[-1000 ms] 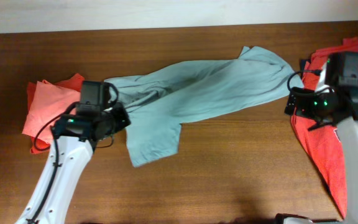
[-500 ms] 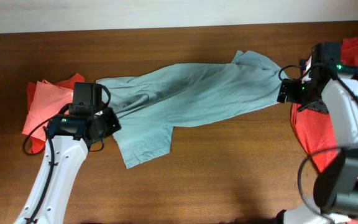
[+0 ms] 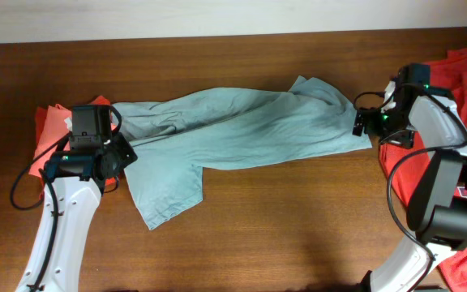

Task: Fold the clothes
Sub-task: 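Grip opposite edges of the grey-blue shirt with left and right grippers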

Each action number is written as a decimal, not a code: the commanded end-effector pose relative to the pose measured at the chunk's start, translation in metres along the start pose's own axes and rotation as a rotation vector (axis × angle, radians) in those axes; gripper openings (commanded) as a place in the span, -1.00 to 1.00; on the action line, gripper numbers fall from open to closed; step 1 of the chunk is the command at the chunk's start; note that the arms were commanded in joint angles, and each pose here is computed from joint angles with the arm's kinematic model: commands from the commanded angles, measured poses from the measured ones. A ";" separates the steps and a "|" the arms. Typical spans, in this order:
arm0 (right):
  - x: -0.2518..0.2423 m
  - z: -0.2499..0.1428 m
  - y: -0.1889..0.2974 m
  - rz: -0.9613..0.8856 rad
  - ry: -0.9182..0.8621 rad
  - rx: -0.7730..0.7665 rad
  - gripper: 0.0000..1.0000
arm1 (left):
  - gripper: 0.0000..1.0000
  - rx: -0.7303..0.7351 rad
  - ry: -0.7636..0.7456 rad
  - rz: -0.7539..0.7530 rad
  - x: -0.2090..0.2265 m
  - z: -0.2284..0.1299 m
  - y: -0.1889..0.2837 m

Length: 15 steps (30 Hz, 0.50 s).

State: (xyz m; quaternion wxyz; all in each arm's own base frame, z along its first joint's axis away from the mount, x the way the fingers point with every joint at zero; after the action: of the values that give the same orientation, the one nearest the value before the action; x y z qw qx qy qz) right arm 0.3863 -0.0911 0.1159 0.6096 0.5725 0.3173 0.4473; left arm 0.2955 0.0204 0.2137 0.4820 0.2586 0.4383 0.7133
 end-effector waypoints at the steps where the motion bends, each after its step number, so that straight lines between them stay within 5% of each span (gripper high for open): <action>1: 0.006 -0.006 -0.015 0.069 0.000 0.070 0.99 | -1.00 -0.015 -0.012 0.020 0.003 0.002 0.000; 10: 0.008 -0.012 -0.034 0.072 0.020 0.110 0.77 | -1.00 -0.014 -0.012 0.018 0.002 0.002 0.000; 12: 0.007 -0.012 -0.037 0.072 0.020 0.108 0.29 | -1.00 -0.012 -0.012 0.013 0.002 0.002 0.001; 15: 0.008 -0.011 -0.037 0.073 0.020 0.103 -0.04 | -1.00 -0.011 -0.012 0.013 0.002 0.002 0.000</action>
State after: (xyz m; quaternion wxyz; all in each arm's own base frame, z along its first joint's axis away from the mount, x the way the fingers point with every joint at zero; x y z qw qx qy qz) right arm 0.3880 -0.0813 0.0870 0.5697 0.6051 0.3177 0.4565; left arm 0.2960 0.0204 0.2140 0.4827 0.2574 0.4374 0.7137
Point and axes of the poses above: each gripper's point midway between its finger pads, its own y axis back along the fingers, its own x axis along the line the jaws close on, z = x × y, the point moved 8 cm from there along y, back along the fingers, and after that the axes turned 7 degrees about -y, right-handed, at the moved point
